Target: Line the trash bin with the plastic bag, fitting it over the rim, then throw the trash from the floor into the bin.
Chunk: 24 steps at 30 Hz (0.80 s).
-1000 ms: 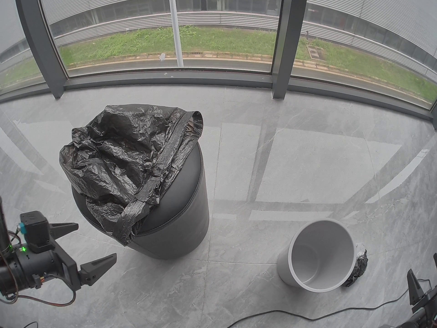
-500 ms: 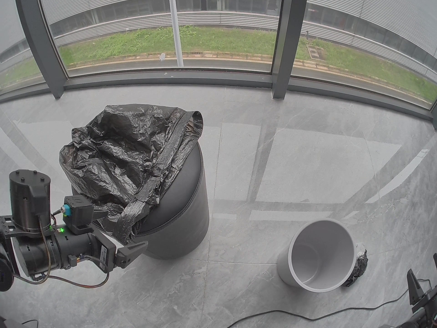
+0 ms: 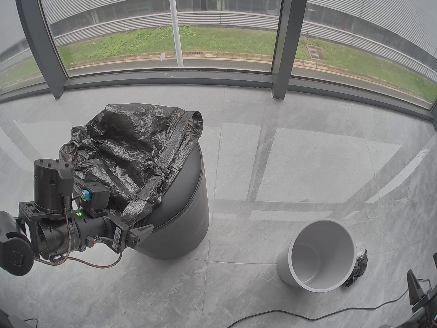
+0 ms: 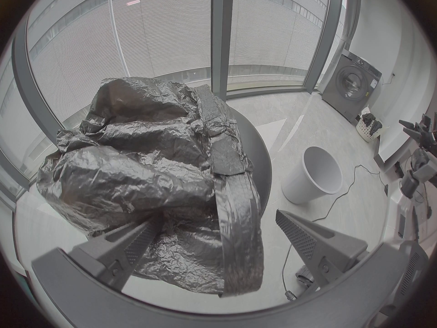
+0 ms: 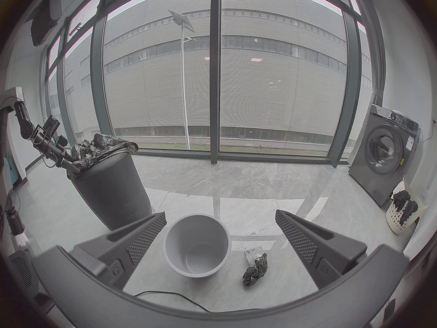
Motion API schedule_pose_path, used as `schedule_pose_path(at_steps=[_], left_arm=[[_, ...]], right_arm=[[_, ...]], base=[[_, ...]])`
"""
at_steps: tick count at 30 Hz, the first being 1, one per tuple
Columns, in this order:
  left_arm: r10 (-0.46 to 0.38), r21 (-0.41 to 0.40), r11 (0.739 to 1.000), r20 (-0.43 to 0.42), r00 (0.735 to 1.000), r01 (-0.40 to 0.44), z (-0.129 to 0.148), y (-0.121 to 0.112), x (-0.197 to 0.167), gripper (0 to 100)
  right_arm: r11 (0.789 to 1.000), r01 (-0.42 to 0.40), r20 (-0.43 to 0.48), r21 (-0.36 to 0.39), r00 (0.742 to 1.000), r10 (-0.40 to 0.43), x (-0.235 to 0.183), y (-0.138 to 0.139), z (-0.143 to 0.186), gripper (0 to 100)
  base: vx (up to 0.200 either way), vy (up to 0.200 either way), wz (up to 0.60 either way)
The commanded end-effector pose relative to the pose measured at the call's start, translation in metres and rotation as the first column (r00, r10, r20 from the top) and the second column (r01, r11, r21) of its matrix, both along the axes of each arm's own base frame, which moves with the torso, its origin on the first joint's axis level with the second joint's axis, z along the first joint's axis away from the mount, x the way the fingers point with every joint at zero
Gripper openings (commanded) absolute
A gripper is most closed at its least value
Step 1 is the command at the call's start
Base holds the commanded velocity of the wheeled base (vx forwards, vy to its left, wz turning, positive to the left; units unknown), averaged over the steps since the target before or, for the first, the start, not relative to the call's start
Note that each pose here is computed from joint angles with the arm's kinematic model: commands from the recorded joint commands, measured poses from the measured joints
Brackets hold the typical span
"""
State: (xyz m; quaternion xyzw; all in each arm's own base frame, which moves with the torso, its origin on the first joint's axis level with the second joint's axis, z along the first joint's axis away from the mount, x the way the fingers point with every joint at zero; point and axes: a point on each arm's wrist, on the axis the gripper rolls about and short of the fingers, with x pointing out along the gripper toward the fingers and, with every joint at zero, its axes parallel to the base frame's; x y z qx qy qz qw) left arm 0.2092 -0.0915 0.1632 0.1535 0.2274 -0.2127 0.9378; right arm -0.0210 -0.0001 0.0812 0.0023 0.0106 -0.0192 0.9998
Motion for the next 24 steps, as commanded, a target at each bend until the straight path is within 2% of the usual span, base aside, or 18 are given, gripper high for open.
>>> schedule_pose_path(at_steps=[1, 2, 3, 12, 18, 21, 24], left_arm=[[0.016, 0.003, 1.0, -0.002, 1.0, -0.016, -0.006, -0.001, 0.012, 100], [0.016, 0.003, 1.0, -0.002, 1.0, -0.016, -0.006, -0.001, 0.012, 100], [0.016, -0.004, 1.0, 0.01, 1.0, -0.016, -0.005, -0.002, 0.015, 0], [0.017, -0.002, 1.0, 0.014, 1.0, -0.017, -0.005, 0.0, 0.014, 0], [0.032, -0.05, 0.998, 0.062, 0.998, -0.029, 0.009, 0.008, 0.01, 0], [0.047, -0.108, 0.994, 0.173, 0.984, -0.029, 0.038, 0.014, 0.017, 0], [0.041, -0.148, 0.989, 0.324, 0.945, 0.007, 0.081, 0.009, 0.027, 0]], right_arm=[[1.0, 0.0, -0.017, 0.0, 1.0, 0.0, 0.001, 0.0, -0.005, 100], [1.0, 0.0, -0.017, 0.0, 1.0, 0.0, 0.001, 0.0, -0.005, 100], [1.0, 0.002, -0.017, 0.0, 1.0, -0.002, 0.001, 0.0, -0.005, 100], [1.0, 0.0, -0.011, 0.0, 1.0, 0.0, 0.001, 0.0, -0.005, 100], [1.0, -0.003, -0.003, 0.002, 1.0, 0.003, 0.0, 0.0, -0.005, 100], [1.0, -0.006, -0.004, 0.011, 1.0, 0.006, 0.0, 0.0, -0.005, 100], [0.999, -0.039, -0.043, 0.012, 0.998, 0.04, 0.003, -0.001, -0.004, 100]], base=[[0.0, 0.0, 0.0], [0.0, 0.0, 0.0], [0.0, 0.0, 0.0], [0.0, 0.0, 0.0], [0.0, 0.0, 0.0], [0.0, 0.0, 0.0], [0.0, 0.0, 0.0]])
